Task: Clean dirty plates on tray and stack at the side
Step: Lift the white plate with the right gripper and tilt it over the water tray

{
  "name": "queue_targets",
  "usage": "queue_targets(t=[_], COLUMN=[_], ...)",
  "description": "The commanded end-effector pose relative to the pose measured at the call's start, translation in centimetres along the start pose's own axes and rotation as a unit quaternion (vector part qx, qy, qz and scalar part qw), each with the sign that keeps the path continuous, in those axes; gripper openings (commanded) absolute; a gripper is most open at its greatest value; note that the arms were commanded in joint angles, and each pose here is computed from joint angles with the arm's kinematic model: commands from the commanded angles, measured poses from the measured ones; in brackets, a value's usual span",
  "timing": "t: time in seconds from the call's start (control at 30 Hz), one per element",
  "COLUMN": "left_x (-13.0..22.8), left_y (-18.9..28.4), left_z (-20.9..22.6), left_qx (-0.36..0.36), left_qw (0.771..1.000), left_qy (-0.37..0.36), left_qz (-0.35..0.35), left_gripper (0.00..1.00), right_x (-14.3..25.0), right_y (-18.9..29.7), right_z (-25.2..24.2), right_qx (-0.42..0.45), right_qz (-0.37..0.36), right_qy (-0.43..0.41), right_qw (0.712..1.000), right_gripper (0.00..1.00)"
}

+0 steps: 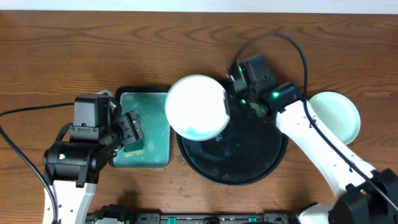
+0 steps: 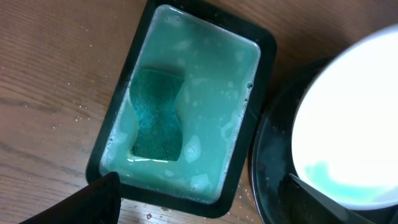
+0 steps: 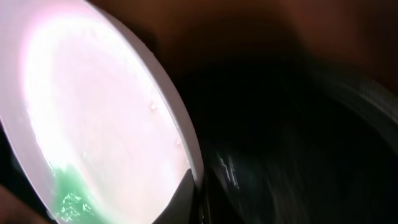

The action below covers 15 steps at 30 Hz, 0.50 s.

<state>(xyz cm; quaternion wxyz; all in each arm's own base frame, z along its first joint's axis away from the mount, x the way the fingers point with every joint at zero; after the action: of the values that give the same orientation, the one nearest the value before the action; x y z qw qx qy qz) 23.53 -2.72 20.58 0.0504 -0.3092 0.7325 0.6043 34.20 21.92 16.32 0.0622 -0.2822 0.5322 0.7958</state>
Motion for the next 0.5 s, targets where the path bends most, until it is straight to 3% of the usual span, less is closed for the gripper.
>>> queue_targets(t=[0.0, 0.27, 0.47], left_x=[-0.5, -0.5, -0.5], left_y=[0.5, 0.5, 0.5], left_z=[-0.3, -0.3, -0.3], left_qx=[0.005, 0.005, 0.005], left_qw=[1.000, 1.000, 1.000], left_qy=[-0.006, -0.005, -0.006], left_qz=[-0.006, -0.006, -0.006], left_gripper=[0.81, 0.81, 0.81], right_x=[-2.8, -6.1, -8.0], right_y=[0.5, -3.0, -2.7], right_z=[2.9, 9.2, 10.4], right_qx=[0.024, 0.053, 0.125], right_qz=[-0.067, -0.181, -0.248], right_qy=[0.042, 0.162, 0.211], right_qw=[0.997, 0.969, 0.937], right_gripper=[0.01, 0.01, 0.01])
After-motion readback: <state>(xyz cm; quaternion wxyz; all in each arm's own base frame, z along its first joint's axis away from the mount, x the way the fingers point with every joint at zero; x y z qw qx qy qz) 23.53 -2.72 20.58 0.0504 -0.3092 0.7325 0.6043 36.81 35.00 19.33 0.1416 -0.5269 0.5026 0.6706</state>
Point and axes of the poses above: each gripper's point midway between its finger pads, its own y axis back along the fingers, its own z axis along the line the jaws close on, x = y × z, the point moved 1 cm from there along y, back along the fingers, and after that the axes turned 2 degrees about y, right-handed, at the moved point
